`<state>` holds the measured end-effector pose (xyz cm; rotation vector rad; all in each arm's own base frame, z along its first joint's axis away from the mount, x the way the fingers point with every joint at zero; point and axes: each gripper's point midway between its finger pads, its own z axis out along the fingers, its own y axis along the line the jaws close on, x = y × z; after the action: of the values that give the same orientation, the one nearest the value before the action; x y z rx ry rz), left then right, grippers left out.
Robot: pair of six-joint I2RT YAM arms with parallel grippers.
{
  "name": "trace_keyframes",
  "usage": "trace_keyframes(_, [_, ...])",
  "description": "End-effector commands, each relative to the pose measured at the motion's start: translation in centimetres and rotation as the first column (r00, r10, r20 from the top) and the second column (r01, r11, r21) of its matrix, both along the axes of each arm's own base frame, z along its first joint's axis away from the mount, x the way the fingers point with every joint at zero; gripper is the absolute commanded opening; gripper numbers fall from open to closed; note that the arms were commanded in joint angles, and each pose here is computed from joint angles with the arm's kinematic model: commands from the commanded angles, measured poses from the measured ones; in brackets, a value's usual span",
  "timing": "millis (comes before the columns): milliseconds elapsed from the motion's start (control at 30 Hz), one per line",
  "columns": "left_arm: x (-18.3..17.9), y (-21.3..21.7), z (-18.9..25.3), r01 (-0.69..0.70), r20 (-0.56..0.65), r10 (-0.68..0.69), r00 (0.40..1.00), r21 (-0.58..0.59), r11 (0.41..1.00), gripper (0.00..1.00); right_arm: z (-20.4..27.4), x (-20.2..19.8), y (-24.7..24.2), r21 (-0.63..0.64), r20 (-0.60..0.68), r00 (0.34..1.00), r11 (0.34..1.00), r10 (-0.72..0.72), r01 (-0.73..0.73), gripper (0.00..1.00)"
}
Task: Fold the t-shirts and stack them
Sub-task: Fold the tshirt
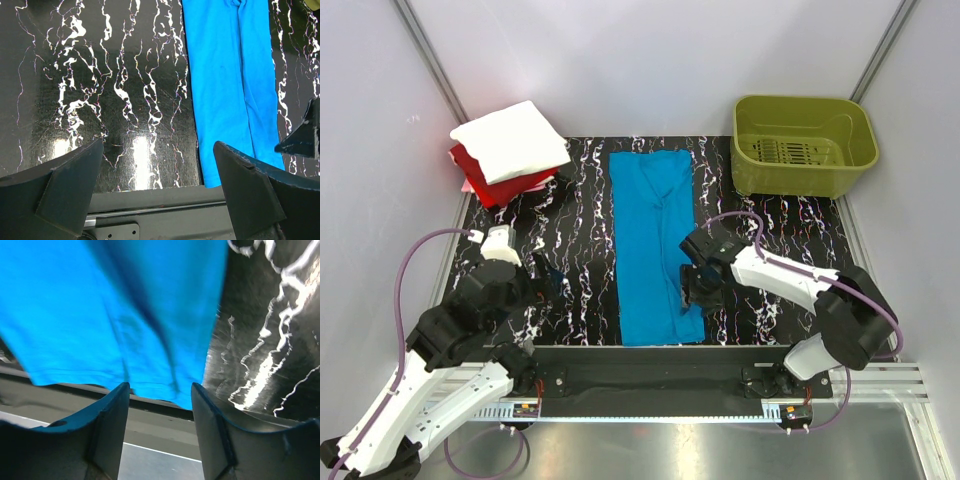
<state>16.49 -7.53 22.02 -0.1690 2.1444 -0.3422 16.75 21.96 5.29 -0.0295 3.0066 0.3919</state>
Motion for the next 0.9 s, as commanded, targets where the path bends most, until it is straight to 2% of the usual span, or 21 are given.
trace_keyframes(0, [0.8,-0.2,0.7,-0.015,0.035,0.015,0.999,-0.012,1.0,0.99,-0.1,-0.3,0.4,0.051,0.009,1.0,0.999,0.006,-0.006,0.58])
trace_keyframes(167, [0.8,-0.1,0.6,-0.02,0.036,0.02,0.999,-0.013,1.0,0.99,-1.8,-1.7,1.0,0.096,-0.059,0.998,0.995,0.004,0.002,0.53])
trace_keyframes(500, [0.9,-0.2,0.5,-0.02,0.028,0.02,0.999,-0.006,1.0,0.99,-1.5,-1.7,1.5,0.12,-0.067,0.998,0.993,0.0,0.008,0.45])
trace_keyframes(867, [0.8,-0.1,0.6,-0.021,0.035,0.021,0.999,-0.013,1.0,0.99,-2.3,-2.9,1.2,0.1,-0.145,0.989,0.995,-0.001,0.016,0.44])
